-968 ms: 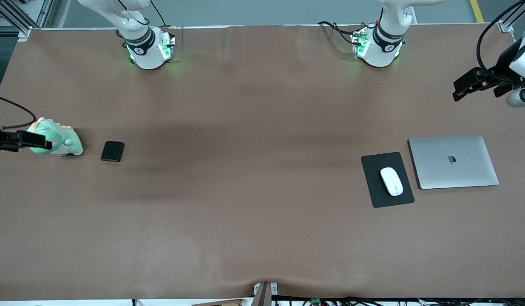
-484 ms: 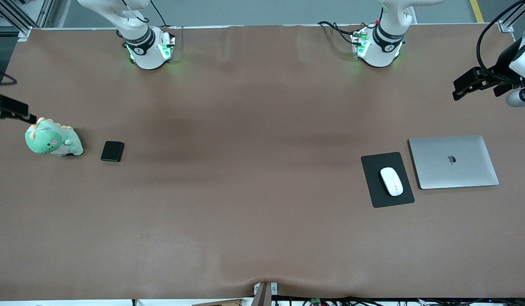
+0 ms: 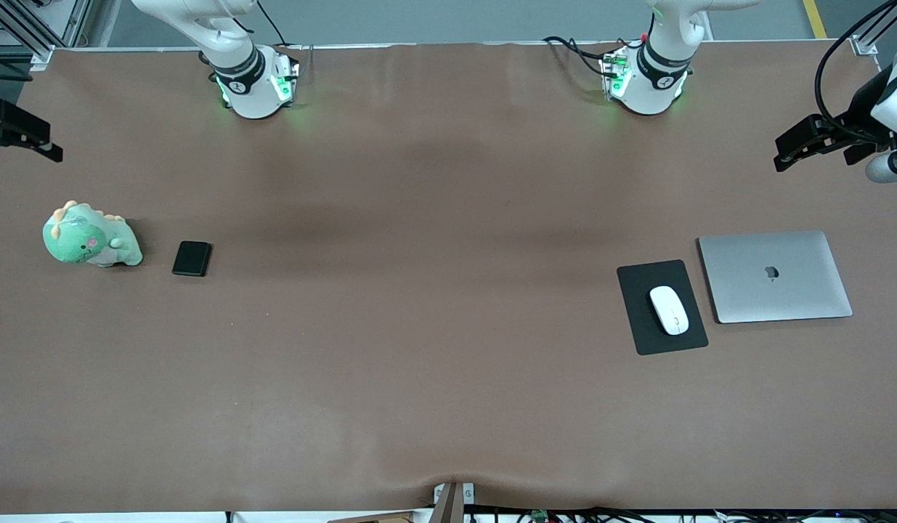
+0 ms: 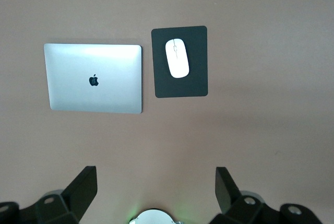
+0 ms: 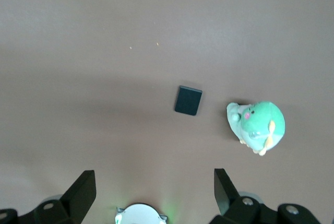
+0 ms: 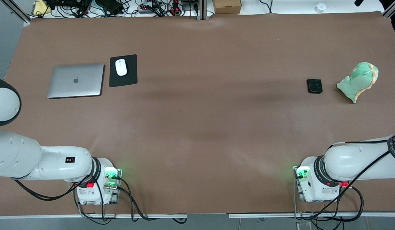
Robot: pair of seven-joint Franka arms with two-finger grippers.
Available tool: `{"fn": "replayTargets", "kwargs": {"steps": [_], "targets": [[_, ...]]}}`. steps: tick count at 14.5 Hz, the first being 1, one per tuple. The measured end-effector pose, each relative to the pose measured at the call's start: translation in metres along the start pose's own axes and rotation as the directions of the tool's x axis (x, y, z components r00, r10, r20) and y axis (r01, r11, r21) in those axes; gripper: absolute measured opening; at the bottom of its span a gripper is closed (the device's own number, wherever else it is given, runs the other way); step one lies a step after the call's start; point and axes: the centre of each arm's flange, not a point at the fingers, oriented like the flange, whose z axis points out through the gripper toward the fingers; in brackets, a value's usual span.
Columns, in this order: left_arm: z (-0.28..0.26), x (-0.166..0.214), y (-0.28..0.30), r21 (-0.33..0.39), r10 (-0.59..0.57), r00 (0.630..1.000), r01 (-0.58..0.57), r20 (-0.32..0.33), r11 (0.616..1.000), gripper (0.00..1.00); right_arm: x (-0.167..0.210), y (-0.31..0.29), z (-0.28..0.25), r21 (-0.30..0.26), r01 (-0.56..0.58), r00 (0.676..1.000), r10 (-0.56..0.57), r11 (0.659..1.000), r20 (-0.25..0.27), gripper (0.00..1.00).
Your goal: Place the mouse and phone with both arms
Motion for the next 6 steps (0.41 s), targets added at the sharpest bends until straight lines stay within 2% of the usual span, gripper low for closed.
{"fn": "replayTargets", "kwargs": {"steps": [6], "targets": [[-0.0002,0.0000,-0.0004,0.000,-0.001,1.000,0.001,0.000,1.000,1.00,-0.0127,0.0035,-0.0046,-0.011,-0.016,1.000,0.016,1.000,-0.024,1.00]]}}
